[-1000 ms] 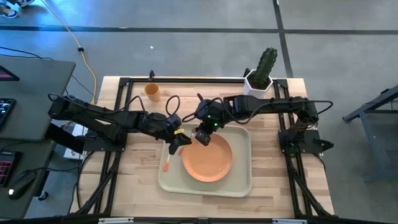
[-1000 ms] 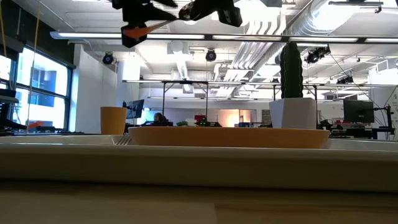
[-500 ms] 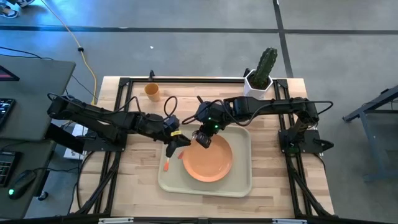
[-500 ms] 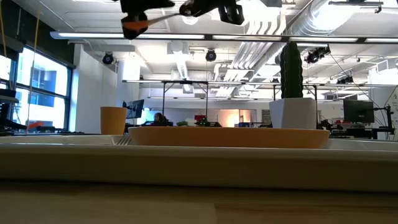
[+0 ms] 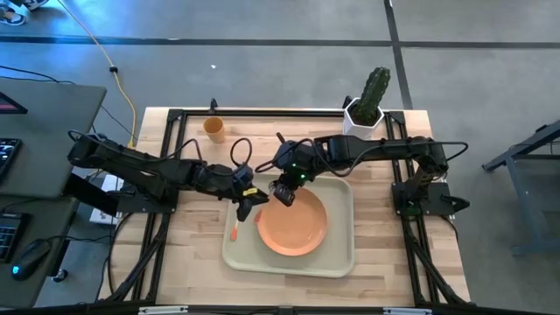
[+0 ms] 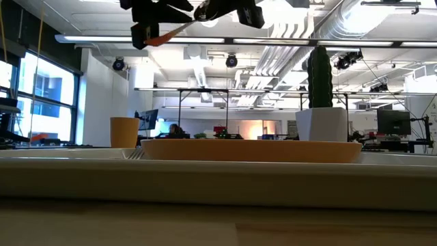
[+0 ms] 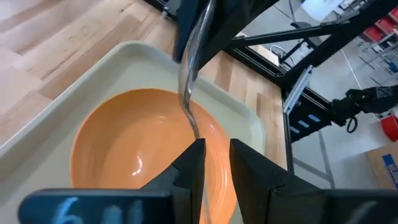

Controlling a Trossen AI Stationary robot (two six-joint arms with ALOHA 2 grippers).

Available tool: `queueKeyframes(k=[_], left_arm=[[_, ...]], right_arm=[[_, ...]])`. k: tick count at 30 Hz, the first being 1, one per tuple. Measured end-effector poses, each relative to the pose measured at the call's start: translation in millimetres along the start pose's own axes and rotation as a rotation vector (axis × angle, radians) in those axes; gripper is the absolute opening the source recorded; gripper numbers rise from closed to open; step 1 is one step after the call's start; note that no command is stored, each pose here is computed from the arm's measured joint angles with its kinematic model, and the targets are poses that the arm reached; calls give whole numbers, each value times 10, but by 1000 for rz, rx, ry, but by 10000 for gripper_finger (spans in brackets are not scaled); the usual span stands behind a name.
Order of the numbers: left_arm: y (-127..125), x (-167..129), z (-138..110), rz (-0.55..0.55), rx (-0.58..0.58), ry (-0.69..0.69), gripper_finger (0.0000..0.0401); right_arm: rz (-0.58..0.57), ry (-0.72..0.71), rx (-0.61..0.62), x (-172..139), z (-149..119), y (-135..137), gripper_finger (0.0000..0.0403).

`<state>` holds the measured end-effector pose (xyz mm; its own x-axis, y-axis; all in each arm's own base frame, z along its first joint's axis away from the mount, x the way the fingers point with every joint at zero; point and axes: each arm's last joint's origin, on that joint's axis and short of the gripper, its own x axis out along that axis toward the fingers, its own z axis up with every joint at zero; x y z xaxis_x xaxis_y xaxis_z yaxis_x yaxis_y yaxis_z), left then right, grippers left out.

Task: Pick and place plate/cup/fork/spoon on tray
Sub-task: Put the orange spoon on the light brown serving tray to the left side of orange plate

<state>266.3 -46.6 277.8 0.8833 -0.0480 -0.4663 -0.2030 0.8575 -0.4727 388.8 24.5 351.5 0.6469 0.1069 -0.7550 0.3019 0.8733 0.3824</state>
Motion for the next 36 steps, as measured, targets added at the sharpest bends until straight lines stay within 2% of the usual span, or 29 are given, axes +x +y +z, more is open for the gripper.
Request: queueKeyframes(k=[10,19,31,36], left_arm=[[-27,-138,76,21,53,-94,61],[-32,36,-7,21,81,-39,61],[-58,87,5,-26,35,-56,47],[-43,89,15,-13,21,-66,63]], right_arm=[[26,0,1,-11,5,18,0],[29,-1,10,-11,21,-5,0],[29,-30,24,-16,48,0,0],[31,-40,23,-17,57,2,0]])
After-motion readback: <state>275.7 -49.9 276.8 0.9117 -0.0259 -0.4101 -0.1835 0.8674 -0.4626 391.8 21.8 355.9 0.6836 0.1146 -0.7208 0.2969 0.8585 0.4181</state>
